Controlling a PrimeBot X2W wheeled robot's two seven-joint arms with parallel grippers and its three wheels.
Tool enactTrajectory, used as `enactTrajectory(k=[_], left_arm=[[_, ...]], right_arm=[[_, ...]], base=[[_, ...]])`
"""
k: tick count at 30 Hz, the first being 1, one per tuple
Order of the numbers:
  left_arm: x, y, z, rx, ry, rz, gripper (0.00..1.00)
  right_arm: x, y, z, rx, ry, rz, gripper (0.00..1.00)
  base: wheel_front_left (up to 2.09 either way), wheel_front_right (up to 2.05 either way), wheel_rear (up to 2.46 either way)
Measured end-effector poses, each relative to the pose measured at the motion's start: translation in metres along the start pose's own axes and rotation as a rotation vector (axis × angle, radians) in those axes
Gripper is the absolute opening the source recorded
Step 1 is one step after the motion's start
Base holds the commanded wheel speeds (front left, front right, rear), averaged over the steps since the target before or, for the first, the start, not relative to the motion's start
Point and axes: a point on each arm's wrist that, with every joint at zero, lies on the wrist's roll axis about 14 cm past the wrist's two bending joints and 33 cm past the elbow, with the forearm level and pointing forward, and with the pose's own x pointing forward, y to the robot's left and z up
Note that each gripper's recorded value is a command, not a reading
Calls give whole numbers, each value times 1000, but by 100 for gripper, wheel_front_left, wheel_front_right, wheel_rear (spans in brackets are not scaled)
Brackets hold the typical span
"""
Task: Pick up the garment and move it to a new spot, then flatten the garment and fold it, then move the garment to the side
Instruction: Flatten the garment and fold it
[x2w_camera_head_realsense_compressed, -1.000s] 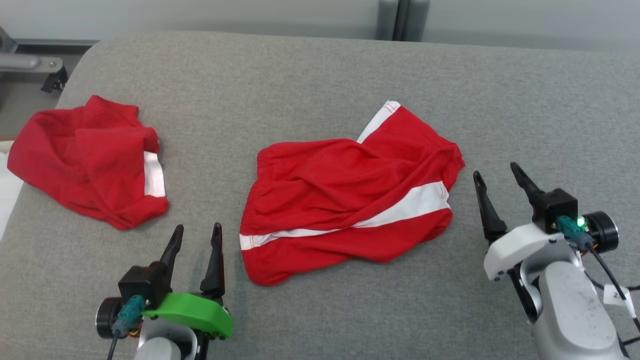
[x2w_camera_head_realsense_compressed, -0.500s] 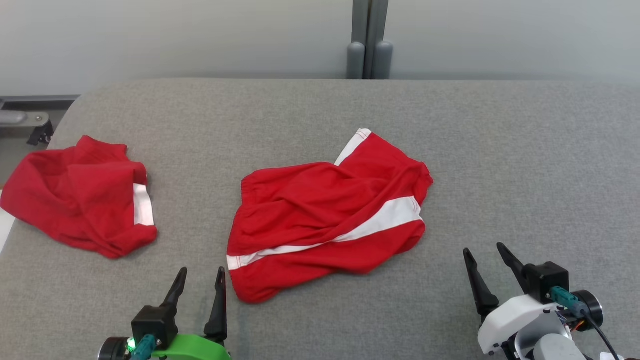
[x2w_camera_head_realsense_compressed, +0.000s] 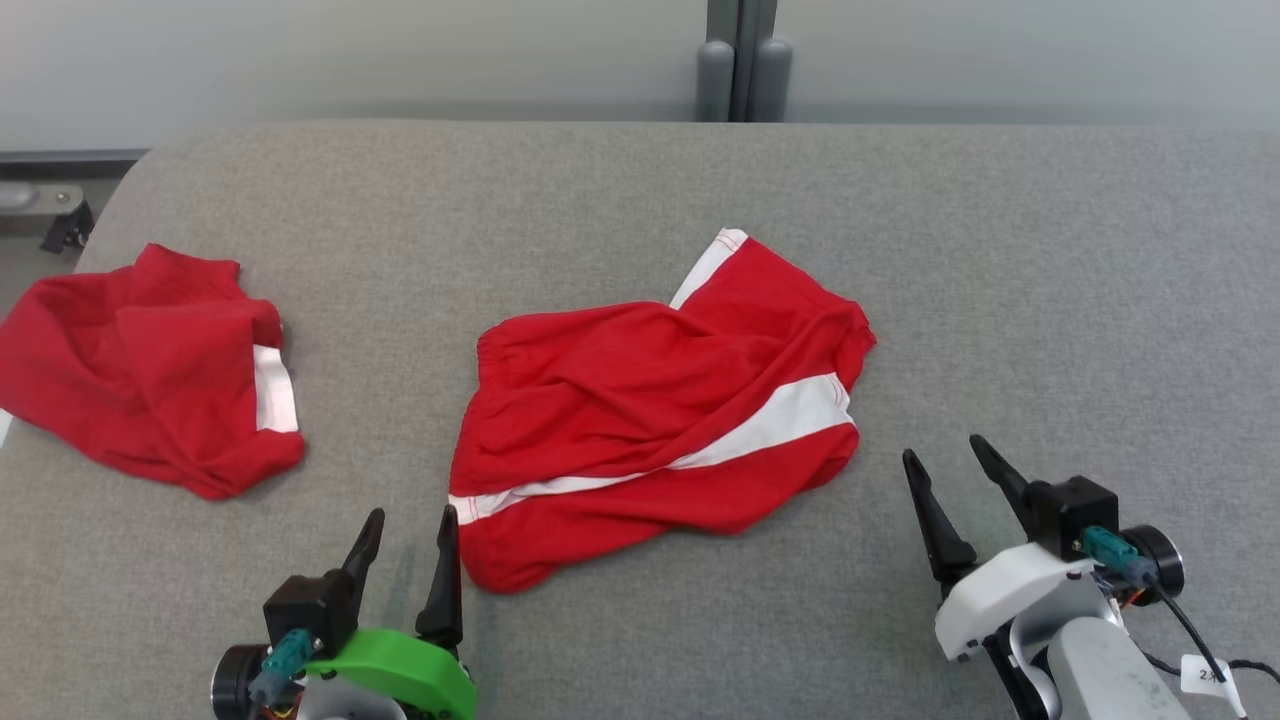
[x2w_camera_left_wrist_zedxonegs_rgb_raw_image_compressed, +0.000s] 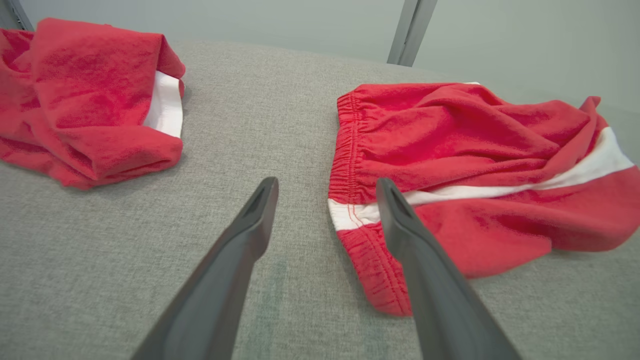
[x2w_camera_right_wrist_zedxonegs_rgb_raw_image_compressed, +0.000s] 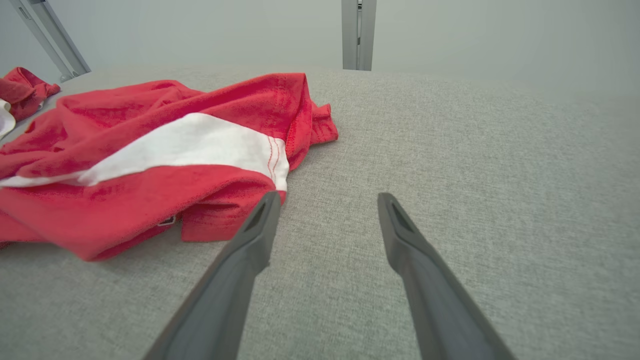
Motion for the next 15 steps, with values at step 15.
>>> enactTrajectory(k=[15], left_arm=[[32,-8,-43,-122,155,-16,100]], right_arm=[[40,14,-13,-3,27,62,100]], base=[[0,0,0]])
